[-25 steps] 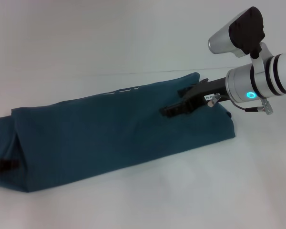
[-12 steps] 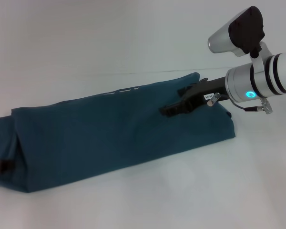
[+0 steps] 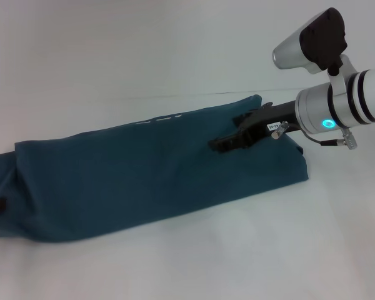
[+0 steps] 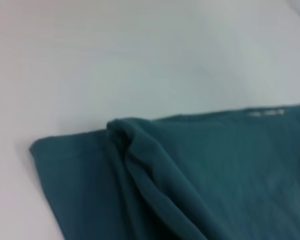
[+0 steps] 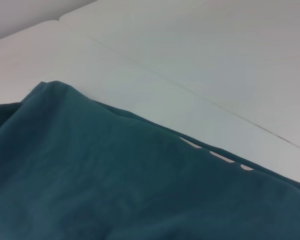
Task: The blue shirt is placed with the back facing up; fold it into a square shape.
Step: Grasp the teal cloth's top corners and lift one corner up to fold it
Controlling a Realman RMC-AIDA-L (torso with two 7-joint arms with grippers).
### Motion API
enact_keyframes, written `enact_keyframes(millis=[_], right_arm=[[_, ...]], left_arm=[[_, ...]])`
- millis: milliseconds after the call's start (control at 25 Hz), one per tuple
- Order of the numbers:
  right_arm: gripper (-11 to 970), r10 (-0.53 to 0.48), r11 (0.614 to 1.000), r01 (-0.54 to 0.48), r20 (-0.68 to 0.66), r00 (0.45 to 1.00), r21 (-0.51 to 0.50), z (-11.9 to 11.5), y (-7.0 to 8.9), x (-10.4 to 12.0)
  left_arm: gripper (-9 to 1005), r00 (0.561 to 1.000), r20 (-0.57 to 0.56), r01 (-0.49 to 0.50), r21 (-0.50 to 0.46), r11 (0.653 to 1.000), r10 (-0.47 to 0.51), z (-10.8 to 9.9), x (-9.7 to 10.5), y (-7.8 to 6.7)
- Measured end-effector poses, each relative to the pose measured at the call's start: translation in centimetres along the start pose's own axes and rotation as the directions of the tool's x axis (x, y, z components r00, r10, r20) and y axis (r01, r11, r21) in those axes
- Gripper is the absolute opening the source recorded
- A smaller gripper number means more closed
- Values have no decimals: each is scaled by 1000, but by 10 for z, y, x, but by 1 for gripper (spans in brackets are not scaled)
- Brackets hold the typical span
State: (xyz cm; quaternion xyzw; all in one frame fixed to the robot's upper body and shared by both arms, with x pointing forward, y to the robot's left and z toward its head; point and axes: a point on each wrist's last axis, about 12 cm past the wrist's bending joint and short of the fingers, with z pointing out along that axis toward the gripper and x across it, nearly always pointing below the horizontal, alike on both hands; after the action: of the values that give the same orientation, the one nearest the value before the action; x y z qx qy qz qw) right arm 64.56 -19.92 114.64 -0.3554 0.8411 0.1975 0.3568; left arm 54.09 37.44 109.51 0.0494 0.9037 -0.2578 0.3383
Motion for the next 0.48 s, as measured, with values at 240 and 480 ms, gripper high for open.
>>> enact_keyframes(millis=[240,480], right_arm=[[927,7,1000,-7,0,1000,0,0,0,0],[927,5,1000,-5,0,1000,-1,0,1,-2]], left_arm=[[10,993,86,80,10,997,-81,-13,14,10],[13,983,113,143,28,989,-145,-12,32,11]])
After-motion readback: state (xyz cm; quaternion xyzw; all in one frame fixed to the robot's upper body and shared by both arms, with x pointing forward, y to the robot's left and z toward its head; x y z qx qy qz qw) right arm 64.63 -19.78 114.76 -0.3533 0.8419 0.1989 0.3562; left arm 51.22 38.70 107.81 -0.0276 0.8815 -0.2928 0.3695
